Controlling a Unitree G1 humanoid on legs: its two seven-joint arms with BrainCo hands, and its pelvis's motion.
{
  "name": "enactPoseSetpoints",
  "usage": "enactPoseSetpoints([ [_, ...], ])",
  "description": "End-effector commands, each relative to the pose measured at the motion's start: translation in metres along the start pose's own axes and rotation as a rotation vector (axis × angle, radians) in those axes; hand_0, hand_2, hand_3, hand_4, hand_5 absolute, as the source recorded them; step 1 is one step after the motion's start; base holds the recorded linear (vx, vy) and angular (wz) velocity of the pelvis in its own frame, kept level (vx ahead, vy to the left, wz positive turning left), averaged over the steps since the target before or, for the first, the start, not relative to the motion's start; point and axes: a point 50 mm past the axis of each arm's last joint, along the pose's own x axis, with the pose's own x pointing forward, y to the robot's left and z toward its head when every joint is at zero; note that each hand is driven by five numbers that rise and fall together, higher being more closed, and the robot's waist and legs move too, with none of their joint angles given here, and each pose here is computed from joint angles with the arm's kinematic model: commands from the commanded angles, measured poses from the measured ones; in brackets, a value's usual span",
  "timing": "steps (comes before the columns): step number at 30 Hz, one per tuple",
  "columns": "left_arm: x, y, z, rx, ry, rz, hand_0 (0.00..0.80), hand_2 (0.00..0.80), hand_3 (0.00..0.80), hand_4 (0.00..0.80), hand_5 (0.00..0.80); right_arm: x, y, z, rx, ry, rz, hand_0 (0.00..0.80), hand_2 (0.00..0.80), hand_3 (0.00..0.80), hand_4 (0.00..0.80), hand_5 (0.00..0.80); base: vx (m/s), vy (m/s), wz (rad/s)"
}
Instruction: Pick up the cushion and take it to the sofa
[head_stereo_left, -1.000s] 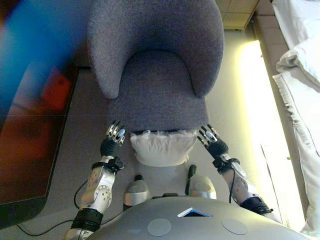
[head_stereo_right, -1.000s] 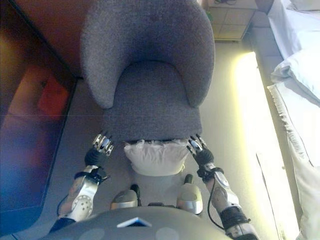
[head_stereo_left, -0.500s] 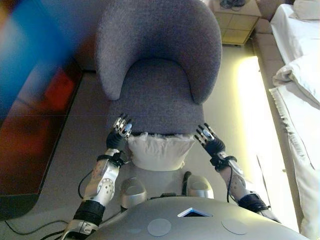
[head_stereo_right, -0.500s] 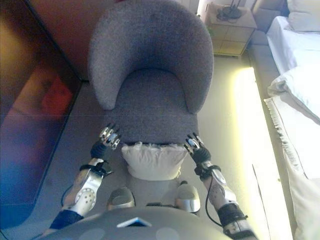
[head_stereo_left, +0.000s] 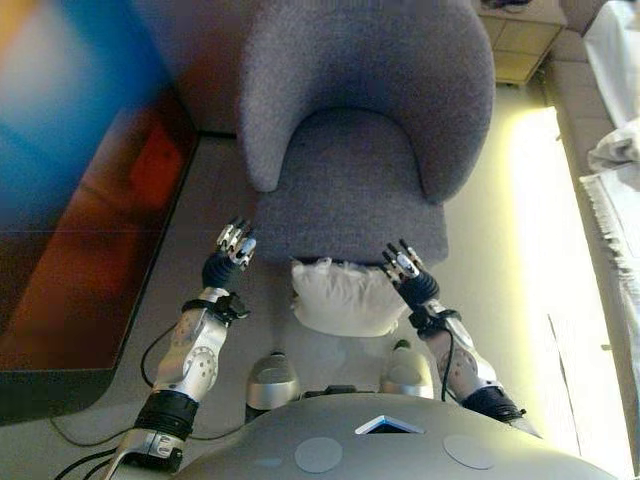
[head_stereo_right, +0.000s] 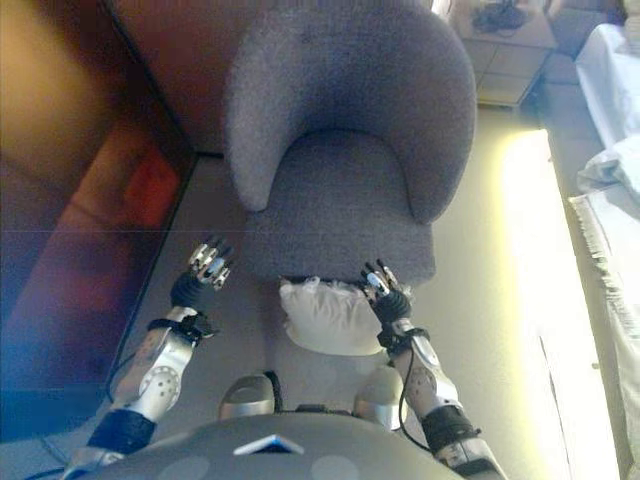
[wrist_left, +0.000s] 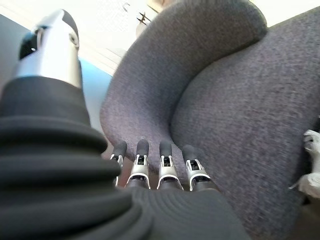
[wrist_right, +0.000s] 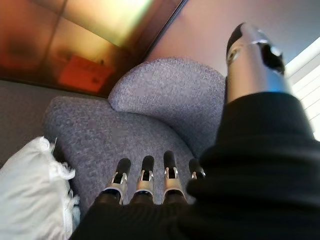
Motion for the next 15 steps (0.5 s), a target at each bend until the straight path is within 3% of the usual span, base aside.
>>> enactPoseSetpoints([
  [1, 0.002, -0.012, 0.024, 0.027, -0.115, -0.082, 0.0, 0.0, 0.0, 0.0, 0.0, 0.011, 0.018, 0.028, -0.012, -0.11, 0.09, 0.0, 0.0, 0.0, 0.0, 0.0, 0.096, -0.344, -0.06],
  [8, -0.008, -0.009, 0.011, -0.054, -0.08, -0.045, 0.0, 0.0, 0.0, 0.0, 0.0, 0.006, 0.014, 0.027, -0.065, -0.042, 0.118, 0.0, 0.0, 0.0, 0.0, 0.0, 0.161, -0.252, -0.24],
  [15, -0.003, -0.028, 0.0, -0.073, -0.059, -0.111, 0.0, 0.0, 0.0, 0.0, 0.0, 0.001, 0.009, 0.033, -0.126, -0.078, 0.094, 0.0, 0.0, 0.0, 0.0, 0.0, 0.003, -0.146, 0.28],
])
